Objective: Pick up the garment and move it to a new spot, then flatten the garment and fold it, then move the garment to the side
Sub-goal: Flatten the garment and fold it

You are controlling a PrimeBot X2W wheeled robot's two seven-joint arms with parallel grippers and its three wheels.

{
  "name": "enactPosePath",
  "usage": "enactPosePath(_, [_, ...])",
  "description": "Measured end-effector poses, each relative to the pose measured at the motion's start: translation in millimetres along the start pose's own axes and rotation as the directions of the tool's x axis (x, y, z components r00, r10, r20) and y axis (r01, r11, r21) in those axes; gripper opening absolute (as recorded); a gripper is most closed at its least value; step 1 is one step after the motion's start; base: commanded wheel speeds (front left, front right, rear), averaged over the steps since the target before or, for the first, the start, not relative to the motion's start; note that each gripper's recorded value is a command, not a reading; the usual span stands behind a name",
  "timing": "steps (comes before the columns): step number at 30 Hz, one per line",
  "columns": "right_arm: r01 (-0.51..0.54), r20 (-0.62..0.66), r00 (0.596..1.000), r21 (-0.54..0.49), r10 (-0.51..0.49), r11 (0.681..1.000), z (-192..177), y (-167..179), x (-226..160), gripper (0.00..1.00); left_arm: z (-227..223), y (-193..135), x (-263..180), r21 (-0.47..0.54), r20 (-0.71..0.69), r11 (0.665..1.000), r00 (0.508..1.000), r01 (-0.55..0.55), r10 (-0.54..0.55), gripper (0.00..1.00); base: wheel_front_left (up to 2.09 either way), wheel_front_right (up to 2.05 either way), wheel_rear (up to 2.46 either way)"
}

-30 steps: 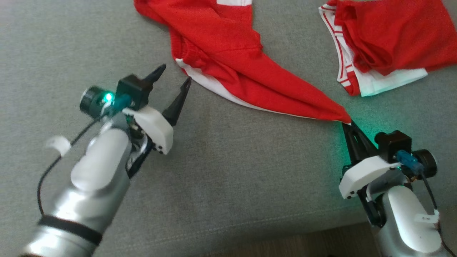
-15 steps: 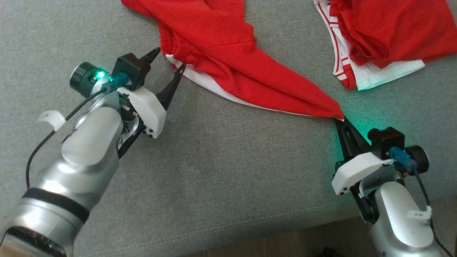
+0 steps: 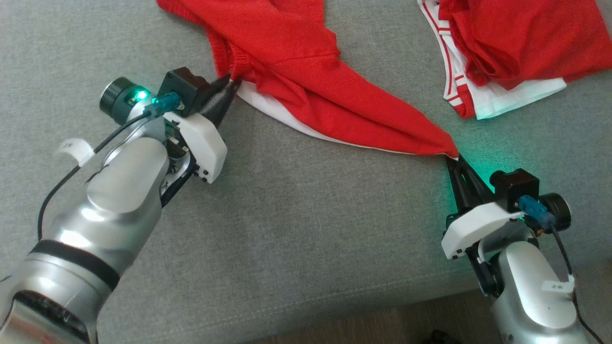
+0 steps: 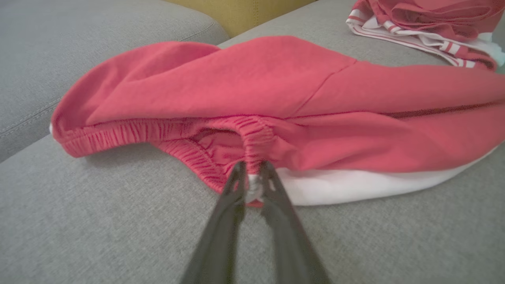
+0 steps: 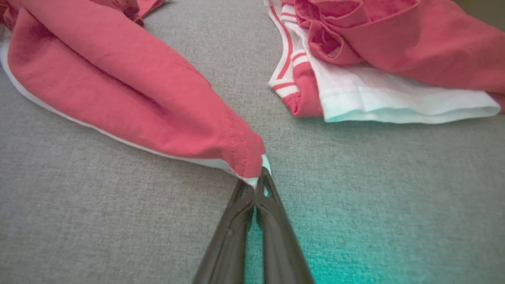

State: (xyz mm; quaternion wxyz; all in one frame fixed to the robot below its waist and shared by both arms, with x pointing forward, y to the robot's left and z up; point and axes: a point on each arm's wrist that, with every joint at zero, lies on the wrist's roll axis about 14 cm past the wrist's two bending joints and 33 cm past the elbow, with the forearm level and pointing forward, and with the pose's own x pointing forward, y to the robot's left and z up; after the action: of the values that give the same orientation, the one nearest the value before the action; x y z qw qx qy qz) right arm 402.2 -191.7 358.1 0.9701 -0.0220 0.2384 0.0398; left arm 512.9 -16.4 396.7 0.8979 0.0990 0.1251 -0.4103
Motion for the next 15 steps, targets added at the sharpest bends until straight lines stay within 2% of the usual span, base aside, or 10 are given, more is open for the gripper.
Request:
enactPosePath(10, [-0.026, 0.108, 0.994, -0.027, 0.028, 0.999, 30, 7, 2, 0.0, 18, 1, -19, -0.01, 0.032, 1.0, 0.999, -0.02, 0.02, 0.0, 0.0, 0.0, 0.0])
enactPosePath(15, [-0.065, 0.263, 0.96, -0.117, 0.094, 0.991, 90, 13, 3, 0.0, 28, -1, -45, -0.025, 0.058, 0.999, 0.997, -0.043, 0.044, 0.0, 0.0, 0.0, 0.0])
